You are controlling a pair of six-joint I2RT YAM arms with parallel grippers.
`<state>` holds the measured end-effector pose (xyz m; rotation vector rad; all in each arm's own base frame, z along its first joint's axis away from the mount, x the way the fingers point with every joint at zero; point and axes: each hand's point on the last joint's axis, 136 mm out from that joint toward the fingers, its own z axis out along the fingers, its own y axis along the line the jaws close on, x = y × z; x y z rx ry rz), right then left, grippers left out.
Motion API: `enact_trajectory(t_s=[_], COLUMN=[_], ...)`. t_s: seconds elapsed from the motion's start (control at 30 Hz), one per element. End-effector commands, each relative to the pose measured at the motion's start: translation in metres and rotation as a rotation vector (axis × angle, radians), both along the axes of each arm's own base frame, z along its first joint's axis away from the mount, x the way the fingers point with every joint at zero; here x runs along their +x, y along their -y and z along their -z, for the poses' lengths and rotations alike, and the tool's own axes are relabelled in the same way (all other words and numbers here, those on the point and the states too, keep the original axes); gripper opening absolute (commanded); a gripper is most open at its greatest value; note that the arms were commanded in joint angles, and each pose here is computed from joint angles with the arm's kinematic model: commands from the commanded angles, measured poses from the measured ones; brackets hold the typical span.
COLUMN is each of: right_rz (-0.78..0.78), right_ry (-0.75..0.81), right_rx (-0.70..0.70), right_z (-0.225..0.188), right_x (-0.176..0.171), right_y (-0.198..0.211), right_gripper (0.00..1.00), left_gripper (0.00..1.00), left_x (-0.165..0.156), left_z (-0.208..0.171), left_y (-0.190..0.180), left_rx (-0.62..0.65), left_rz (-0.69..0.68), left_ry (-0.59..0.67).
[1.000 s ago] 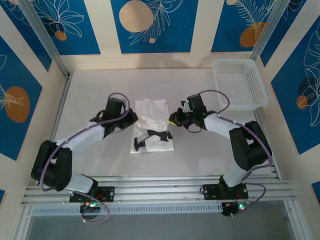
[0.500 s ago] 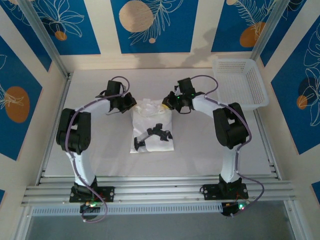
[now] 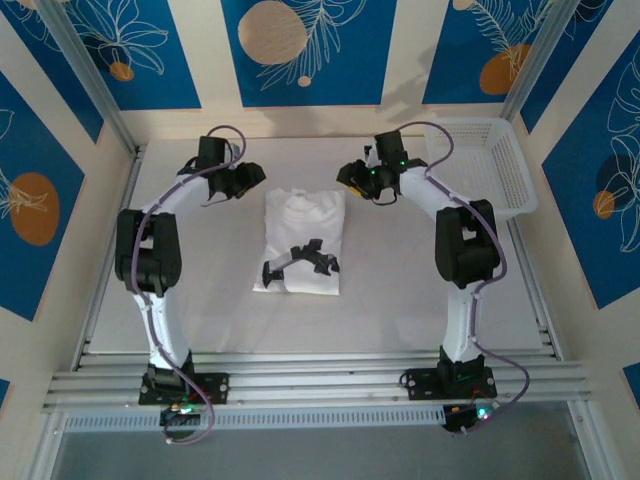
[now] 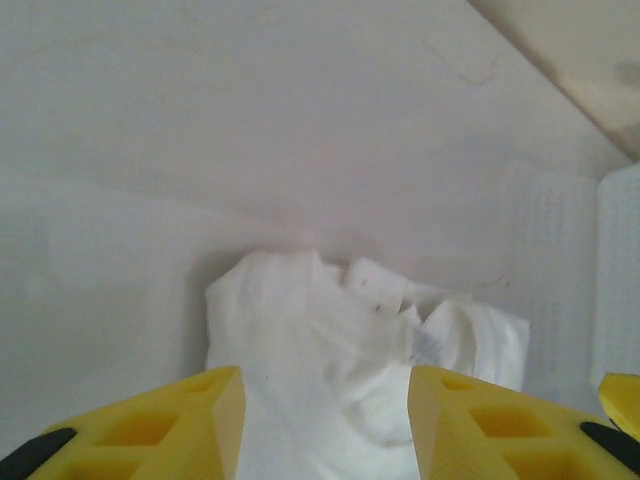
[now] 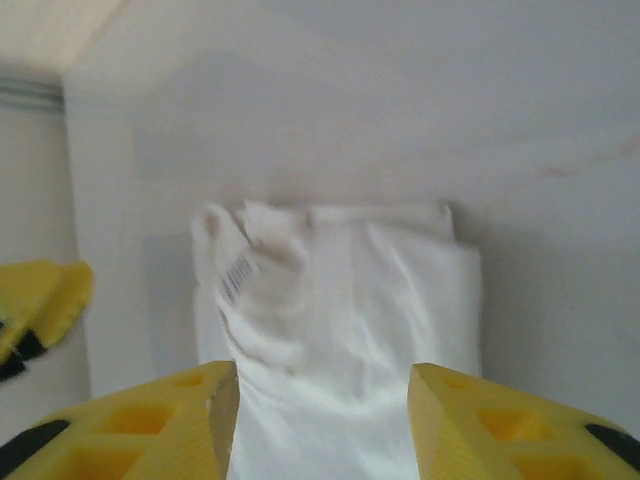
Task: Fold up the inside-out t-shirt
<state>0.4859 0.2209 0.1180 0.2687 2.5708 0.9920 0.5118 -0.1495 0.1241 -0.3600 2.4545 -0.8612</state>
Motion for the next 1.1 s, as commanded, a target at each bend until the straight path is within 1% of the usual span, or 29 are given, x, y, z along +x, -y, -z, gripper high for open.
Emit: enact_trajectory(t_s=[0.0, 0.07, 0.17, 0.4, 0.5, 0.67, 0.87, 1.0, 1.07], right_rz=[-0.074, -0.090, -0.121, -0.163, -0.170, -0.192, -0.240, -0.253, -0.263], right_ry=[0.015, 0.012, 0.005, -0.010, -0.053, -0.091, -0.172, -0.194, -0.200], right_rx=[-0.044, -0.034, -0.044, -0.031, -0.009, -0.006, -0.064, -0.052, -0.033], right_z=[0.020, 0.030, 0.041, 0.055, 0.064, 0.076, 0.100, 0.107, 0.107], right_x=[-0.027, -0.032, -0.031, -0.015, -0.013, -0.010, -0.017, -0.022, -0.023], right_y=[0.002, -0.001, -0.008, -0.027, -0.034, -0.046, -0.060, -0.067, -0.070], right_gripper=[0.53, 0.54, 0.54, 0.55, 0.55, 0.55, 0.55, 0.55, 0.53], left_gripper=[0.48, 0.48, 0.50, 0.52, 0.52, 0.53, 0.53, 0.53, 0.53], left_x=[-0.030, -0.038, -0.043, -0.031, -0.028, -0.023, -0.023, -0.023, -0.022], left_z=[0.016, 0.029, 0.045, 0.061, 0.071, 0.079, 0.103, 0.109, 0.109], left_y=[-0.009, -0.008, -0.004, 0.022, 0.025, 0.031, 0.039, 0.046, 0.050], left_rx=[0.068, 0.073, 0.063, 0.059, 0.070, 0.059, 0.076, 0.084, 0.080], left_rz=[0.041, 0.053, 0.078, 0.136, 0.124, 0.120, 0.125, 0.133, 0.142], left_ry=[-0.037, -0.054, -0.088, -0.099, -0.134, -0.144, -0.191, -0.192, -0.186])
